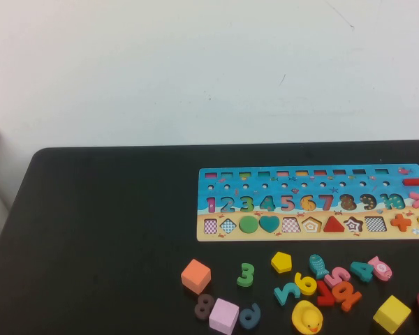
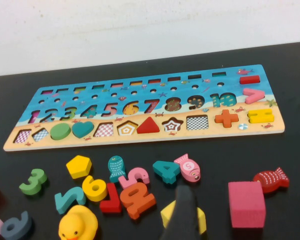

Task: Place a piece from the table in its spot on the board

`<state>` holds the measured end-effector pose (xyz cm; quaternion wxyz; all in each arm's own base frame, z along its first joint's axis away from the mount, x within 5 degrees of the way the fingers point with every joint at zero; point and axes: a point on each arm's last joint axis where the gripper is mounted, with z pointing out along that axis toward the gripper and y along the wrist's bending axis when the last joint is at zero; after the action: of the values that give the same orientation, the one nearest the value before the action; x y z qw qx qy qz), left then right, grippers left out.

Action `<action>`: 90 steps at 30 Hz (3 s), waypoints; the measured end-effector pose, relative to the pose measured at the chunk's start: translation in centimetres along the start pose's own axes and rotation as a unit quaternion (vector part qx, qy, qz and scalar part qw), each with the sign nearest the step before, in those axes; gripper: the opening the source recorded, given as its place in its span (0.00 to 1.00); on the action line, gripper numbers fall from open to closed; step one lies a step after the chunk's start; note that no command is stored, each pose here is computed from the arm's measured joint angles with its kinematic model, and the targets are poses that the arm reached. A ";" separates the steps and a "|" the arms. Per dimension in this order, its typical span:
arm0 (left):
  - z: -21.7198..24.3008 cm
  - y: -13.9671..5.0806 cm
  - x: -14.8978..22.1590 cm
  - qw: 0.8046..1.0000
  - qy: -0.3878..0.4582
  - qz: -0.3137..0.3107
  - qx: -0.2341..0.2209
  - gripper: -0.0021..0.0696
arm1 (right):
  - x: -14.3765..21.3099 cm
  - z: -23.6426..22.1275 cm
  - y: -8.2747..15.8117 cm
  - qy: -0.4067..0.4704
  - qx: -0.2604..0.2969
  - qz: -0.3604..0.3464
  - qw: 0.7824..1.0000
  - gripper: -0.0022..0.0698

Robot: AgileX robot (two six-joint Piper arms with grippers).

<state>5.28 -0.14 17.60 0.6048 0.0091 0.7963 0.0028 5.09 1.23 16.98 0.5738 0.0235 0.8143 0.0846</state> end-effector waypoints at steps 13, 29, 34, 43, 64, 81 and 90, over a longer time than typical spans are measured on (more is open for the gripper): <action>0.0 0.0 0.0 1.000 0.000 -0.001 0.000 0.03 | 0.0 0.0 0.0 0.000 0.000 0.000 1.000 0.85; 0.0 0.0 0.0 1.000 0.000 -0.001 0.000 0.03 | 0.0 0.0 0.0 0.000 0.000 0.000 1.000 0.85; 0.0 0.0 0.0 1.000 0.000 -0.001 0.000 0.03 | 0.0 0.0 0.0 0.000 0.000 0.000 1.000 0.85; 0.0 0.1 -0.2 1.000 -0.012 0.023 -0.008 0.03 | 0.0 0.0 0.0 0.000 0.000 0.000 1.000 0.85; -0.4 -0.5 -2.6 0.805 -0.104 -0.575 0.107 0.03 | 0.0 0.0 0.0 0.000 0.000 0.000 1.000 0.85; -0.9 -2.8 -9.0 0.961 -0.007 -0.218 0.171 0.03 | 0.0 0.0 0.0 0.000 0.000 0.000 1.000 0.85; 3.2 -3.8 -15.5 0.966 0.086 0.014 0.243 0.03 | 0.0 0.0 0.0 0.000 0.000 0.000 1.000 0.85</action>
<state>12.52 -4.19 31.59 0.5136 0.1666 0.8220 -0.1810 5.09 1.23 16.98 0.5737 0.0237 0.8143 0.0848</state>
